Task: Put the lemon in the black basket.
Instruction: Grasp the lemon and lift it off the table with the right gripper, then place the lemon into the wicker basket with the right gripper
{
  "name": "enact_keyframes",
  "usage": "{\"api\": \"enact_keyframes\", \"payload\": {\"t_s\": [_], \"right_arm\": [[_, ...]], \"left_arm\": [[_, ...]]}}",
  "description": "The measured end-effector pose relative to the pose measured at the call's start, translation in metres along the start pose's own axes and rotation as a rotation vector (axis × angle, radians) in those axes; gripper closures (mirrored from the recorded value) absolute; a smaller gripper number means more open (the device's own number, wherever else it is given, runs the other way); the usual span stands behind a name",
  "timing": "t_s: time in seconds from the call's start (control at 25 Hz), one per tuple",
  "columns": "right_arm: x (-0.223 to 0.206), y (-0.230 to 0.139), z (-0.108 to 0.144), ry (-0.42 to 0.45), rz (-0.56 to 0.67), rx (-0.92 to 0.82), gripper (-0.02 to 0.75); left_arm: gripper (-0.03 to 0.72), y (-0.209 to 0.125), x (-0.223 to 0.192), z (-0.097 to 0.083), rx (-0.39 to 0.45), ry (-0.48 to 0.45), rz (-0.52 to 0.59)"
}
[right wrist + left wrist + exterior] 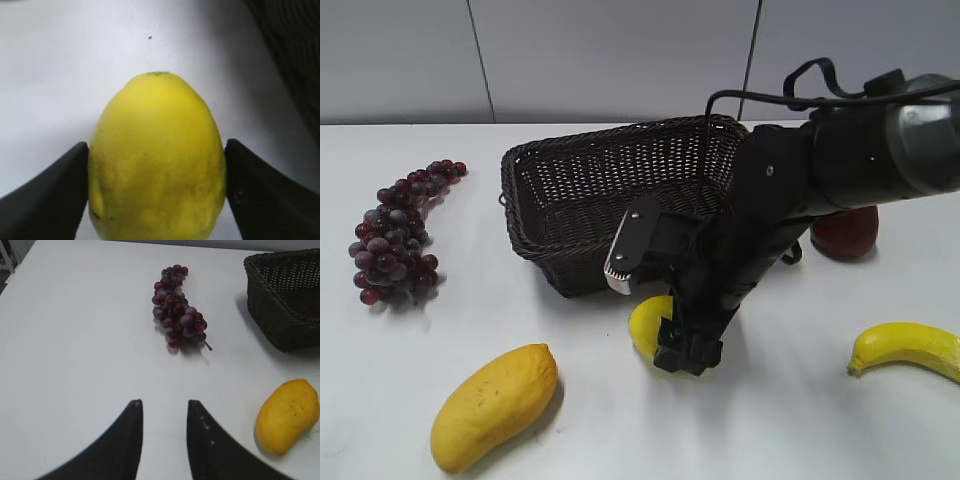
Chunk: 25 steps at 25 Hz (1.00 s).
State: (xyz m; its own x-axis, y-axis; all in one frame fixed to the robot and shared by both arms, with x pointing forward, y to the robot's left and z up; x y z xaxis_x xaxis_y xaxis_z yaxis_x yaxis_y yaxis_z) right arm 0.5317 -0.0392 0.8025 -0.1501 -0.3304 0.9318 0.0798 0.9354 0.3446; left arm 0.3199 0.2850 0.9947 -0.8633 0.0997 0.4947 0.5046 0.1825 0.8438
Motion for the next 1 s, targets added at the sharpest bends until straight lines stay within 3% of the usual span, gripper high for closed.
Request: {"api": "enact_keyframes", "payload": {"t_s": [0.36,0.56,0.76,0.88,1.0], "right_arm": [[-0.003,-0.003,0.003,0.017,0.011,0.001,0.137],[0.034,0.01,0.009,0.03,-0.024,0.021,0.137],[0.1,0.035,-0.005,-0.119,-0.14,0.056,0.138],[0.129,0.048,-0.028,-0.267,-0.21,0.026,0.138],[0.141,0.058,-0.049,-0.338,-0.259,-0.045,0.138]], "left_arm": [[0.449,0.0,0.0,0.0,0.0,0.0,0.0],[0.449,0.0,0.0,0.0,0.0,0.0,0.0],[0.449,0.0,0.0,0.0,0.0,0.0,0.0],[0.449,0.0,0.0,0.0,0.0,0.0,0.0],[0.449,0.0,0.0,0.0,0.0,0.0,0.0]]}}
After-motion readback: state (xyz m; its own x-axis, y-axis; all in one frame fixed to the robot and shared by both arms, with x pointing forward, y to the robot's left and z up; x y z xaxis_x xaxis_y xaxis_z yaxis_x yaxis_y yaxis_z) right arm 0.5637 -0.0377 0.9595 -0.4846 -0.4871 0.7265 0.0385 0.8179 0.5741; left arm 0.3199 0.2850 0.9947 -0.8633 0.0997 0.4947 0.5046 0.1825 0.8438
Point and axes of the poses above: a point on each arm's last joint axis where the gripper is mounted, x pointing back along that axis away from the gripper, z along the wrist's bending axis when the last joint is at zero, y = z × x, the point moved 10 cm from there along -x, pointing out along that axis toward the gripper, and after that the axes turned 13 degrees about x, right-handed, at the moved point
